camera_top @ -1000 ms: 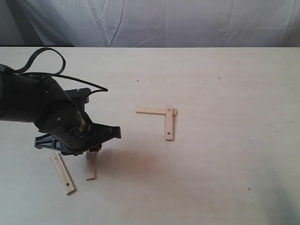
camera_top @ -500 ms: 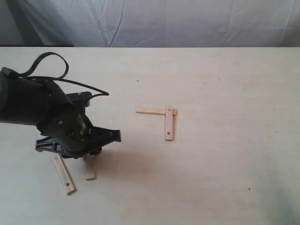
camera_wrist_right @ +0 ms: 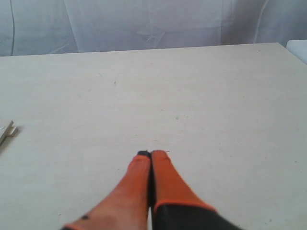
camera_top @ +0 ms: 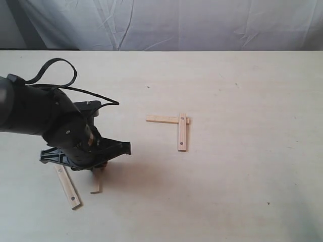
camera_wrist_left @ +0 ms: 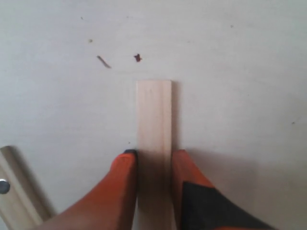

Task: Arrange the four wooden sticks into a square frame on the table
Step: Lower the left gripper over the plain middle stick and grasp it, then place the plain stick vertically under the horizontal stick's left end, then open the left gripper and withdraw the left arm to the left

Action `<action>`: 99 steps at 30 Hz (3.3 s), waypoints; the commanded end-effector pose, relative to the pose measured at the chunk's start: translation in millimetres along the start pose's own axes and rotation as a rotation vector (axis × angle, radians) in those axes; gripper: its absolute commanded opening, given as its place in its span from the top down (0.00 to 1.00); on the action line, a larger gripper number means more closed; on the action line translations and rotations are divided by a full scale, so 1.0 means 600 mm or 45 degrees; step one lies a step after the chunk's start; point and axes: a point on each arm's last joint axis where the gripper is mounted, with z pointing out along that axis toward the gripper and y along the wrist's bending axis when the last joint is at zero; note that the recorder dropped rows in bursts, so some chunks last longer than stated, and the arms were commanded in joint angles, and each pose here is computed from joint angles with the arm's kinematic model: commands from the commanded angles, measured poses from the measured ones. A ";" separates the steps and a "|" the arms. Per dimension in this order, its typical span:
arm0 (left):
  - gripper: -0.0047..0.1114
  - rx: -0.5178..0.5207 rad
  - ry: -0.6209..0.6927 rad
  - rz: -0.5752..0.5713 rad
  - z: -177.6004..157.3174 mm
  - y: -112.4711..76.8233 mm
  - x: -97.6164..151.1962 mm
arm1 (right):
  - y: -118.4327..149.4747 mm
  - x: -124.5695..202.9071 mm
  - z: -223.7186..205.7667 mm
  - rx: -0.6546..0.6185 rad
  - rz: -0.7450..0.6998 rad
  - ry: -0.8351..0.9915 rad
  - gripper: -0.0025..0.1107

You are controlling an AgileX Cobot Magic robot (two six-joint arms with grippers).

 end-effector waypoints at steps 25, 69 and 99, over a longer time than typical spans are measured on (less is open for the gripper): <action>0.96 0.248 -0.123 0.352 0.023 -0.162 -0.139 | -0.001 -0.002 0.000 0.007 -0.007 -0.023 0.99; 0.96 -0.007 -0.134 0.547 -0.142 -0.062 -0.097 | -0.001 -0.002 0.000 0.006 -0.007 -0.023 0.99; 0.96 0.127 -0.228 0.252 -0.186 0.129 0.047 | -0.001 -0.001 0.000 0.008 -0.011 -0.020 0.99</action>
